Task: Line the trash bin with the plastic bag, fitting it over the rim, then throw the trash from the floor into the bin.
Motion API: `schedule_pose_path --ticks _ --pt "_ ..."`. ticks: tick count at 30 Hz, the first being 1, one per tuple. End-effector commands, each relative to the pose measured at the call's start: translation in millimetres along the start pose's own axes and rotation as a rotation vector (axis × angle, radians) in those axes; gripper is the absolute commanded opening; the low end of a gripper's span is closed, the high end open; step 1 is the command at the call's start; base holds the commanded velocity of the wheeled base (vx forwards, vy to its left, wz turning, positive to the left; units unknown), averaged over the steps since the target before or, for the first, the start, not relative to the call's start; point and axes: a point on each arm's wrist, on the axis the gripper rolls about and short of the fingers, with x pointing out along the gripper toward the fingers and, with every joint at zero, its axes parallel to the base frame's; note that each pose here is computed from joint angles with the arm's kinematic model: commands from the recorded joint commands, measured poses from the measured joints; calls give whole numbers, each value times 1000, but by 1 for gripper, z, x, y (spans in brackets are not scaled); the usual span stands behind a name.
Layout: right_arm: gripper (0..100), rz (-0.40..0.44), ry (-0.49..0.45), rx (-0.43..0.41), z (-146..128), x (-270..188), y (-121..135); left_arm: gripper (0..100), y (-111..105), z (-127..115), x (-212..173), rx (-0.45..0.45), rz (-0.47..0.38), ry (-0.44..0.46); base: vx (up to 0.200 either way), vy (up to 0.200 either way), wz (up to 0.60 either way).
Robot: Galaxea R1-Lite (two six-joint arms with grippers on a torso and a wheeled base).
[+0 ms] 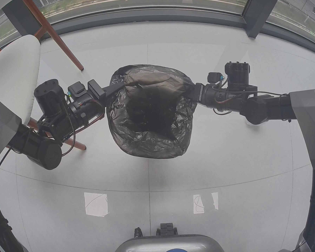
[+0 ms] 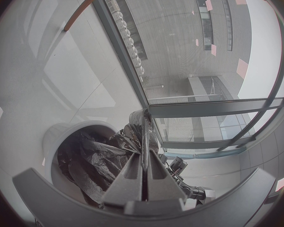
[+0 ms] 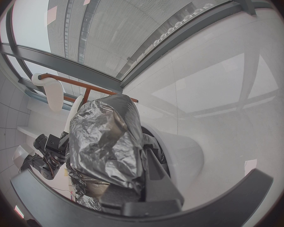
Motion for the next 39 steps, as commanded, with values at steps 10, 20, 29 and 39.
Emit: schedule_pose_path --ticks 10,20,29,39 --pt "0 -3 5 0 -2 -3 0 0 4 -6 -6 -14 3 50 140 0 0" --pt "0 -2 3 -1 -1 -4 1 0 6 -10 -8 17 15 60 200 0 0" --pt "0 -9 24 9 -3 -18 10 0 -6 -13 -23 -18 42 79 89 0 0" --pt "0 -29 91 43 -22 -52 25 0 -12 -36 -64 -87 142 142 0 0 0"
